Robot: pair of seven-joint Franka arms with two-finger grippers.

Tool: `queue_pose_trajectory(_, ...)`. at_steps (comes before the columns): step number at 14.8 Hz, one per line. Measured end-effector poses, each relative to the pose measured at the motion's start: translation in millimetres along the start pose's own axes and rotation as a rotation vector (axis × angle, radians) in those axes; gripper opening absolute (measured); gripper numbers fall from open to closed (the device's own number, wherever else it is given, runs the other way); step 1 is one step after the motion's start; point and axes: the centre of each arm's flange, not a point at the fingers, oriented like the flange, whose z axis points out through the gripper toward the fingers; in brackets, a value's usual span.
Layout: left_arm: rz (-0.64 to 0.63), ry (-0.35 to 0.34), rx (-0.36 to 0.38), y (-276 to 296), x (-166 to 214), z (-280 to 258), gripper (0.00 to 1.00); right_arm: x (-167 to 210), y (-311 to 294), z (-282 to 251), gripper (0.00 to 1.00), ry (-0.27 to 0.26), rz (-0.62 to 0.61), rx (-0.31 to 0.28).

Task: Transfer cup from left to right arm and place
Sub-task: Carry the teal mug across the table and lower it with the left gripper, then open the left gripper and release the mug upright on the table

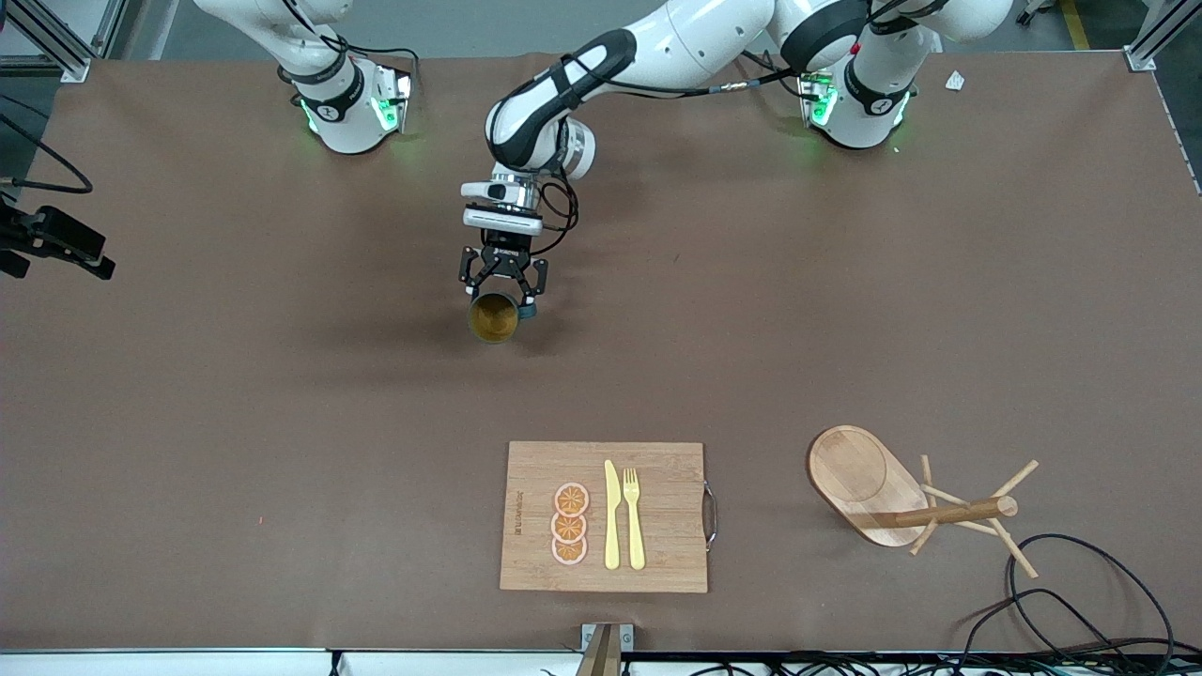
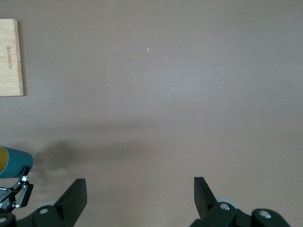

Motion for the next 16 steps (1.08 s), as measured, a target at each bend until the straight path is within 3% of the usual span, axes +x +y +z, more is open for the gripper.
queue_pose_trajectory(3,0.066,0.048,-0.006,-7,-27,7,0.86,0,4,0,1.0,0.0,0.007,0.004)
queue_pose_trajectory(7,0.065,0.152,-0.08,-25,-51,30,0.86,0,6,1,1.0,-0.001,0.012,0.005)
queue_pose_trajectory(15,0.072,0.158,-0.089,-29,-75,30,0.86,-1,11,1,1.0,-0.002,0.022,0.009)
queue_pose_trajectory(16,0.074,0.158,-0.088,-30,-78,29,0.91,-1,11,1,1.0,-0.002,0.022,0.009)
